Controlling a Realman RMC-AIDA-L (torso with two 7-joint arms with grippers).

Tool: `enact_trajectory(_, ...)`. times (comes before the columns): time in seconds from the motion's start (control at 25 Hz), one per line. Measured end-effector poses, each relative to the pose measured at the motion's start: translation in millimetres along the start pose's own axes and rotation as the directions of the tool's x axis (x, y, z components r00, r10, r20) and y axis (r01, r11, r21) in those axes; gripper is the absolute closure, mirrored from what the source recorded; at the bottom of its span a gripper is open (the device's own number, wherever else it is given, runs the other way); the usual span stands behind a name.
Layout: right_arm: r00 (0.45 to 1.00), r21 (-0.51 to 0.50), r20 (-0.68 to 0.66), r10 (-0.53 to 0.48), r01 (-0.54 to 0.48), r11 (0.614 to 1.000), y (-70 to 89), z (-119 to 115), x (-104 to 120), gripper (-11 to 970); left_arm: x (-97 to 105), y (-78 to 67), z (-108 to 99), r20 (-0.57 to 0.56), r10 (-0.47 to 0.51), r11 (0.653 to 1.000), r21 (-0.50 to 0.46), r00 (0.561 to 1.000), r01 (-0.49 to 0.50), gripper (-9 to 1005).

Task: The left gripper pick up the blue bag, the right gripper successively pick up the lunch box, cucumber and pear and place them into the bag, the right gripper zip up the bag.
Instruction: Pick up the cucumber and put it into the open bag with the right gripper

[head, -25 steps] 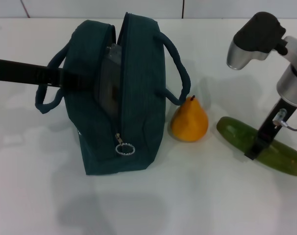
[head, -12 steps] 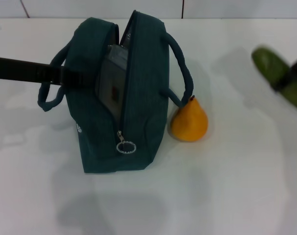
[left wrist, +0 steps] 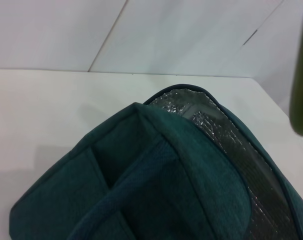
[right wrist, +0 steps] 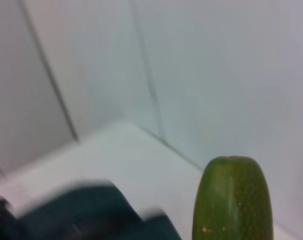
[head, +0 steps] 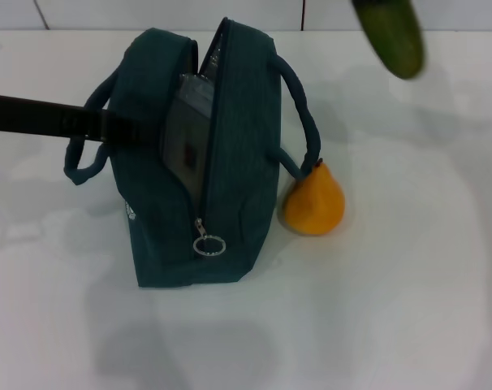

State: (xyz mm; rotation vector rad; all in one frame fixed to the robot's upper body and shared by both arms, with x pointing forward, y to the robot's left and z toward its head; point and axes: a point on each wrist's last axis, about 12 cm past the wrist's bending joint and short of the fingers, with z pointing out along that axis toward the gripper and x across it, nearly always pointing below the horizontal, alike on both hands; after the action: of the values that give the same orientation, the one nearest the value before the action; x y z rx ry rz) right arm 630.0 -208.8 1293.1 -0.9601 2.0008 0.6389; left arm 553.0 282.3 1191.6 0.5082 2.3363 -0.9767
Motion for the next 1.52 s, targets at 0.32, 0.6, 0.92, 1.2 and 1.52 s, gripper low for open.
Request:
enact_trajectory(0.32,0.950,-0.178,0.294,-0.109,0.166,0.970,23.3,21,0,379,-2,-2.1,2,0.008,0.000,1.000,0.020,1.000,0.000,959)
enact_trajectory(0.6,0.878,-0.269,0.453,-0.156,0.302,0.915,38.9,55,3,380,-2,-3.0,3,0.016,0.003,1.000,0.029,1.000,-0.003,959)
enact_trajectory(0.92,0.817,-0.275,0.558,-0.142,0.344,0.898,51.9,90,22,380,-2,-3.2,3,0.015,0.004,1.000,0.029,1.000,-0.005,959)
enact_trajectory(1.2,0.828,-0.298,0.554,-0.090,0.298,0.907,53.9,108,43,380,-1,-2.4,3,0.014,0.001,1.000,0.027,1.000,-0.001,959)
enact_trajectory(1.52,0.856,-0.324,0.512,-0.072,0.271,0.906,55.1,114,60,379,-1,-2.3,3,0.014,0.000,1.000,0.027,1.000,-0.001,959)
